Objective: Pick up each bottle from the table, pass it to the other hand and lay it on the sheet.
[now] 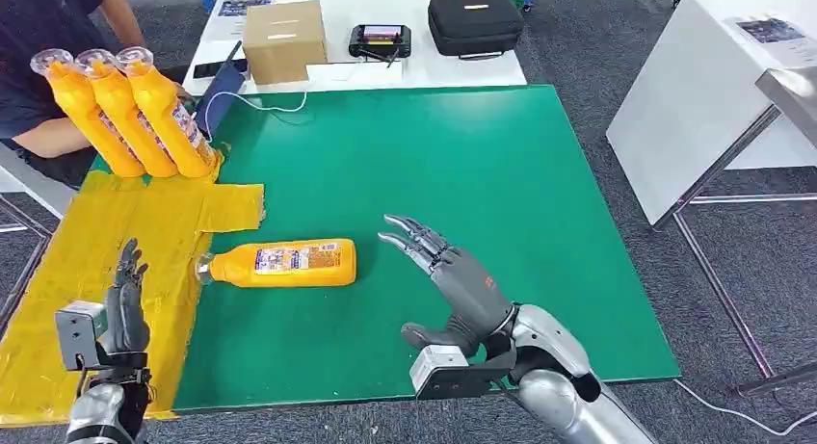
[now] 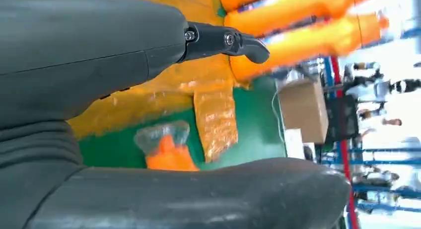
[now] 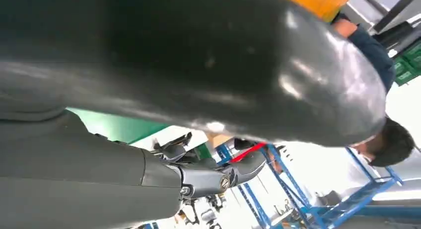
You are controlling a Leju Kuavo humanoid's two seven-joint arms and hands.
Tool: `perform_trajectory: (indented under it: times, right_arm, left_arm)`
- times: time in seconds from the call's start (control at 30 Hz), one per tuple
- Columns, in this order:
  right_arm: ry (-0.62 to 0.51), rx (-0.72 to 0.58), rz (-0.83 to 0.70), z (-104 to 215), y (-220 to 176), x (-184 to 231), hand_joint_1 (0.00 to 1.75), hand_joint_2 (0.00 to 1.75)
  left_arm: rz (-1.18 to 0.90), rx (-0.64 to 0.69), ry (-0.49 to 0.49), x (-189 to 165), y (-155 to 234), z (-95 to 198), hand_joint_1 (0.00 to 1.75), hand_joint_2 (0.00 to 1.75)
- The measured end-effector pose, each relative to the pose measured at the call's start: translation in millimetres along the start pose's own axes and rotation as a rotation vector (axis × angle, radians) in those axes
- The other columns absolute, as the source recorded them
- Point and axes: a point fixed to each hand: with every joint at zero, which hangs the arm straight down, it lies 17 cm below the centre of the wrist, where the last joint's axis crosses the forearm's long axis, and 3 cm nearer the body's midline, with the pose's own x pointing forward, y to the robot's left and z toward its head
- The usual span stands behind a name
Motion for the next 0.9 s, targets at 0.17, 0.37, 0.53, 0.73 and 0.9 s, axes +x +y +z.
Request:
perform_trajectory:
  times: [0.17,0.37,0.53,0.73,0.9]
  right_arm:
    - [-0.019,0.005,-0.011,-4.9,3.1,7.8,0.0,0.0]
    - [-0.054,-0.048,-0.08,-35.6,6.5,37.3,0.0,0.0]
    - [-0.019,-0.065,-0.089,-33.9,13.7,30.7,0.0,0.0]
    - [0.033,-0.076,-0.111,-28.3,23.3,18.1,0.0,1.75]
    - [0.043,-0.087,-0.121,-28.8,27.9,17.1,0.0,1.75]
  left_arm:
    - [-0.008,0.033,0.02,-8.7,25.4,2.6,0.0,0.0]
    - [-0.013,0.088,-0.044,1.5,73.8,25.7,0.0,0.0]
    - [-0.072,0.028,-0.101,41.5,54.2,36.8,0.0,0.0]
    - [-0.022,-0.005,-0.26,108.0,19.5,56.7,0.0,0.0]
    - [-0.049,-0.037,-0.324,134.5,0.6,70.0,0.0,0.0]
